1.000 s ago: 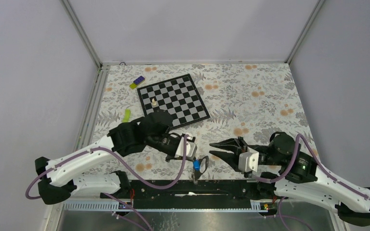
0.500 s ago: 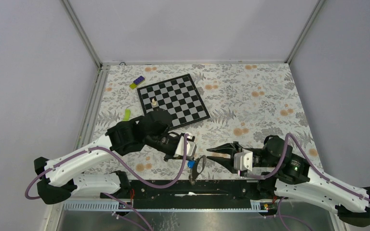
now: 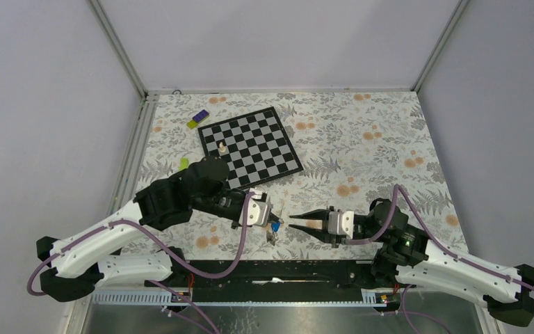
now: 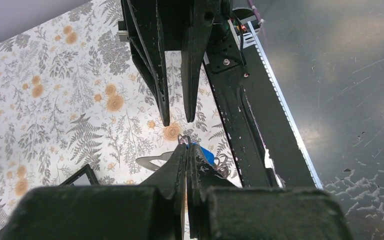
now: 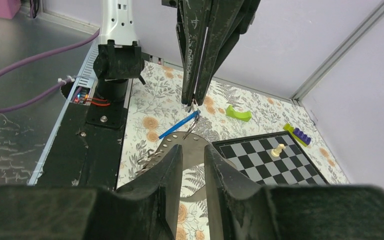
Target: Remove the keys from the keyring
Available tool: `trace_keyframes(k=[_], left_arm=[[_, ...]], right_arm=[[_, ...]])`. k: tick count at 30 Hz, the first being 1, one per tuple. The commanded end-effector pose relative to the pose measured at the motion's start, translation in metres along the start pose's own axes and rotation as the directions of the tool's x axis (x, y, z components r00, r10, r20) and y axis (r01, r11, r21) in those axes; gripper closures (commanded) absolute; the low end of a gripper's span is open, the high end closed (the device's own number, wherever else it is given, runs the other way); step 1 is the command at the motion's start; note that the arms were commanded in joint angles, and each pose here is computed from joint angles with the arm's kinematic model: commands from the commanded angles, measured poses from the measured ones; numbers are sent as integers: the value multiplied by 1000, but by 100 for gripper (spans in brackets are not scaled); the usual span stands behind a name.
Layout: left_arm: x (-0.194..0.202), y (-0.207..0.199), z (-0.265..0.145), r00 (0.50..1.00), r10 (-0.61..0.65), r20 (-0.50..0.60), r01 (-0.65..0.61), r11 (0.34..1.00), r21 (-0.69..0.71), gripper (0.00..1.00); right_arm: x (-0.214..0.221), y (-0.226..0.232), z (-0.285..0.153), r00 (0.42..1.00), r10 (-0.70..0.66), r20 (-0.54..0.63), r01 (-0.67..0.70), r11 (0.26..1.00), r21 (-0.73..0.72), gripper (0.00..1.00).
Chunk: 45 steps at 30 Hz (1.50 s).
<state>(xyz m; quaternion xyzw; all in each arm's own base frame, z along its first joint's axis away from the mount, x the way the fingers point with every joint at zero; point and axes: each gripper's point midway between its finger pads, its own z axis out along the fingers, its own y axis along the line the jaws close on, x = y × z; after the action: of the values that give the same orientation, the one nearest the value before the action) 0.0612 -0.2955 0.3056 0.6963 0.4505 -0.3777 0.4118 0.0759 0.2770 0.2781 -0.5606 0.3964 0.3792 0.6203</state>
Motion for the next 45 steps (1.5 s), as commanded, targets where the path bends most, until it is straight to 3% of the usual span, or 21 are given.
trace_keyframes(k=[1,11,45], left_arm=[[-17,13,-3,997,55,56,-51,997,-61,100],[-19,15,-2,997,51,58,-47,997,-68,100],[-21,18,6,996,48,75,-44,998,-55,100]], right_arm=[[-22,-16,5,994,34,105,-42,996,77,70],[-24,-14,10,987,76,142,-87,994,67,62],[-9,-11,17,986,120,118,-128,989,68,72]])
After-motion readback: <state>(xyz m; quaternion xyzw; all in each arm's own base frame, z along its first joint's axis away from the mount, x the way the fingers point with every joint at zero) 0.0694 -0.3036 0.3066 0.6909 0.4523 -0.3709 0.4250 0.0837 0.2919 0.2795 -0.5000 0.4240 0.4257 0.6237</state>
